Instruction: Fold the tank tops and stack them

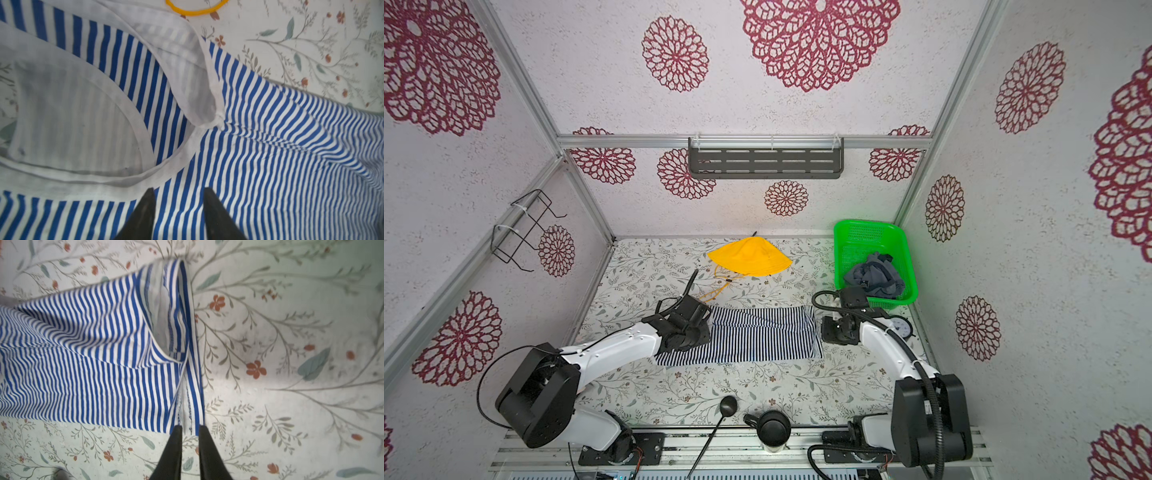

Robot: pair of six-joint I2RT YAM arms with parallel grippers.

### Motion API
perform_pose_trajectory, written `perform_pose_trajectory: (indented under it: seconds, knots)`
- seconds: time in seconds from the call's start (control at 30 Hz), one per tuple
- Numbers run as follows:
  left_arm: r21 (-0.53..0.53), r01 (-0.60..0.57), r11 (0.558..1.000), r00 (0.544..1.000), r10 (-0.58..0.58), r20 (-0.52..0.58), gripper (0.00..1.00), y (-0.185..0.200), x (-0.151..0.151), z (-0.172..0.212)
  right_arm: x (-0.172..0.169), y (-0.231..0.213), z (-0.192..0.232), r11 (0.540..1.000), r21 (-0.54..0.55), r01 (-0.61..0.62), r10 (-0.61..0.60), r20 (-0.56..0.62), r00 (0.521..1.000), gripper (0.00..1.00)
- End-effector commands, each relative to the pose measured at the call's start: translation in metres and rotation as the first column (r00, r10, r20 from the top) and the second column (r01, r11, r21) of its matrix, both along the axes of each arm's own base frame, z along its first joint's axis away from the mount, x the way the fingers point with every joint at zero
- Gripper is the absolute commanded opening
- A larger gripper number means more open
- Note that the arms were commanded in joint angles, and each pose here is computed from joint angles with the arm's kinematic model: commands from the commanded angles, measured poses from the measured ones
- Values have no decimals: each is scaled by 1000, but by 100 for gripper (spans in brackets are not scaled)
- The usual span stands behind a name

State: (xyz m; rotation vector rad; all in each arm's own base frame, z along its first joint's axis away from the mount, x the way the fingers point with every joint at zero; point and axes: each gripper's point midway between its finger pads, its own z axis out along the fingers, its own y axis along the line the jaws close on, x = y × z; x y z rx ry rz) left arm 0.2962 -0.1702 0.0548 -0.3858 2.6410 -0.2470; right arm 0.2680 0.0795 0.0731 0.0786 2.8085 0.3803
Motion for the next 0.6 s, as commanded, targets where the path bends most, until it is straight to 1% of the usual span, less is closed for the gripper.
perform_pose_trajectory:
  seconds: [0.0,0.03,0.1,0.27,0.37,0.4,0.5,0.57]
  knots:
    - [-23,11,1000,1000,-11,18,55,-8,4,6,-16,8,-2,1000,-22,3,-3,-41,999,23]
    - [-17,10,1000,1000,-10,16,57,-7,5,5,-15,10,-3,999,-40,-1,-1,-34,999,28]
    - [-9,8,1000,1000,-8,18,57,-7,6,5,-12,13,-6,998,-66,-2,1,-19,1000,34]
    - [9,13,1000,1000,-13,6,42,-6,7,-4,-2,17,-18,992,-122,7,-7,0,1000,36]
    - [22,14,1000,1000,-14,3,41,-6,8,-8,4,22,-23,992,-125,6,-5,12,1000,36]
    - [27,14,1000,1000,-14,5,42,-5,9,-9,6,24,-23,992,-125,6,-4,17,1000,36]
    - [42,20,999,1000,-21,7,56,-5,12,-11,10,27,-26,992,-125,9,-6,22,1000,35]
    - [56,28,998,1000,-29,0,62,-6,13,-14,10,28,-29,991,-131,6,-4,16,1000,36]
